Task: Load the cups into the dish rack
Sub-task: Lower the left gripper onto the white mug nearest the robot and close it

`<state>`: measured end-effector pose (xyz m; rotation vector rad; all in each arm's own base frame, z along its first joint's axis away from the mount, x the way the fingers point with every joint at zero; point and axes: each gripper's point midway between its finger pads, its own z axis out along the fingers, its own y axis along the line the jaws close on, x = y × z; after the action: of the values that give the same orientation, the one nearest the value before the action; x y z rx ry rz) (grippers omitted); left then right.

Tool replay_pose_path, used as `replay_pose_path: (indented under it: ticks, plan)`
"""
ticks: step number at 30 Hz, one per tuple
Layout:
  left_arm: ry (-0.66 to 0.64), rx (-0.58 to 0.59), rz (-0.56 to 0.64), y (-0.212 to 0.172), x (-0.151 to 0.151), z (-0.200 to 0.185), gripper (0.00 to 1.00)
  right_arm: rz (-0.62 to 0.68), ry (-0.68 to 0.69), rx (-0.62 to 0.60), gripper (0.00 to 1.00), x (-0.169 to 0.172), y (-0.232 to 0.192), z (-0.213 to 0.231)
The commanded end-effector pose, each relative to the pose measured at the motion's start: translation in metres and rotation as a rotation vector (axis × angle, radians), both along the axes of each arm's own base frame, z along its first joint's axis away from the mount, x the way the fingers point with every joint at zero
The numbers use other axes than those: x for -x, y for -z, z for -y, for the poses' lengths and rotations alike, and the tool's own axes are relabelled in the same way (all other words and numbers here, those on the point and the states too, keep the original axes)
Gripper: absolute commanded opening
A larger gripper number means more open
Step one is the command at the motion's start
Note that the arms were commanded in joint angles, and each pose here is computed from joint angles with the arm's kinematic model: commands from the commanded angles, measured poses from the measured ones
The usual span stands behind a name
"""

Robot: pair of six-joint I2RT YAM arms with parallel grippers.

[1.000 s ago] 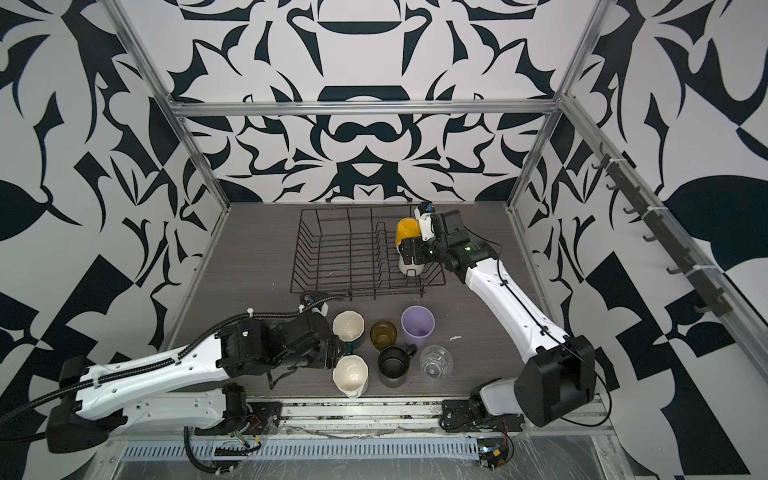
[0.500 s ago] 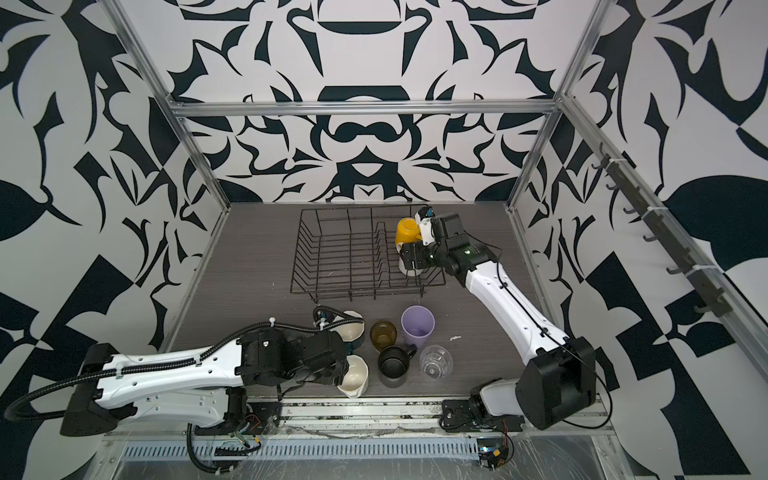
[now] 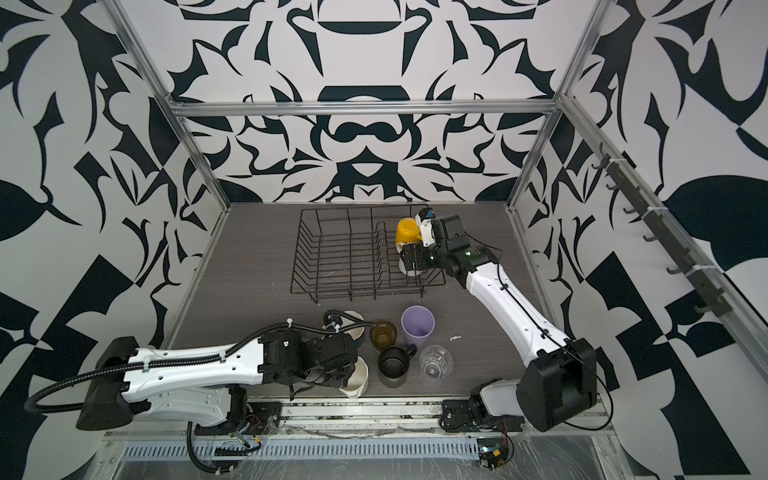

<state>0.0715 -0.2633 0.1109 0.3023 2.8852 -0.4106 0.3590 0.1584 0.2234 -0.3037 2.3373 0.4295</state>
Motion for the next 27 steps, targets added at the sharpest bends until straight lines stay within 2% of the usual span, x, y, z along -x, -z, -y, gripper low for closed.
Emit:
replay_pose_path:
  ticks: [1, 9, 27]
  plan:
    - [-0.007, -0.047, -0.018, 0.01, 0.002, -0.002, 0.54, 0.054, -0.002, -0.032, 0.92, -0.001, -0.018, -0.001]
    - [-0.015, -0.077, -0.048, 0.023, 0.002, -0.004, 0.47, 0.053, -0.003, -0.028, 0.92, 0.001, -0.016, -0.001]
    - [-0.052, -0.114, -0.046, 0.028, -0.001, -0.019, 0.18, 0.046, -0.004, -0.026, 0.92, 0.001, -0.012, -0.001]
